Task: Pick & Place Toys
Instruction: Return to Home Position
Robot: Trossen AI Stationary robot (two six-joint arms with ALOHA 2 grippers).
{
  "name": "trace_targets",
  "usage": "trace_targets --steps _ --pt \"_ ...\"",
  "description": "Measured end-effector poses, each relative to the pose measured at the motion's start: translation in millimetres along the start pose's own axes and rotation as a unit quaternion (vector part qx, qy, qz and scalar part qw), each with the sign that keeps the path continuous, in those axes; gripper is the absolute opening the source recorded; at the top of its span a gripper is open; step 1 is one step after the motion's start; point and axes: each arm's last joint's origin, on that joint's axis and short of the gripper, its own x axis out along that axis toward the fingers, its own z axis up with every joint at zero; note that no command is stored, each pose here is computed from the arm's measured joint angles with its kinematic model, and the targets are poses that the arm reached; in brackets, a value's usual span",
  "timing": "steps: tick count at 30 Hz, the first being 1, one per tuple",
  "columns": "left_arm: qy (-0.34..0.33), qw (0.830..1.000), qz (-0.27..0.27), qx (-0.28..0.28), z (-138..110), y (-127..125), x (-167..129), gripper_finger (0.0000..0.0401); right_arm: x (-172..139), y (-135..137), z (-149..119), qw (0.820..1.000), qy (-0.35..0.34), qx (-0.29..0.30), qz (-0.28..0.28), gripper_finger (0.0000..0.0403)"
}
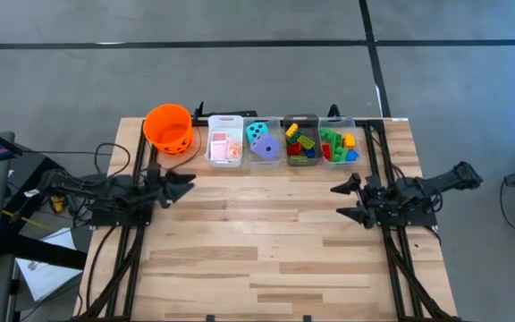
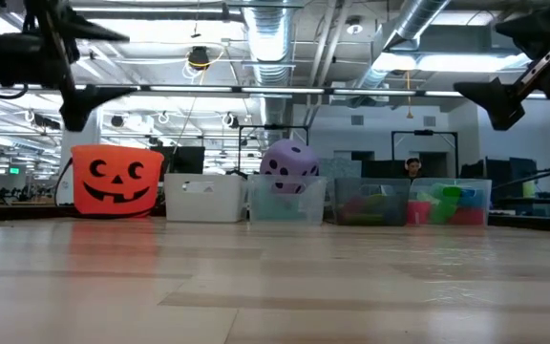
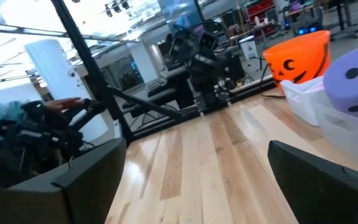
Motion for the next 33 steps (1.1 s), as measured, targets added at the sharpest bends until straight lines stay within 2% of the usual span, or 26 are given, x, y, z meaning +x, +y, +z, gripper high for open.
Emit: trace_targets --steps 4,14,33 --pt "0.037 0.998 0.032 0.025 -6.9 7.9 -2.6 0.0319 0.7 -3.3 1.4 1.000 -0.007 -0.001 -0.017 0.0383" --pt "0.019 1.000 0.015 0.016 -2.3 6.0 -5.7 0.0319 1.9 -11.3 4.7 0.998 -0.025 -0.004 -0.059 0.0383" --pt "0.013 1.000 0.013 0.013 -1.5 4.8 -4.8 0.0319 1.9 -11.5 4.7 0.998 -0.025 -0.004 -0.060 0.0383"
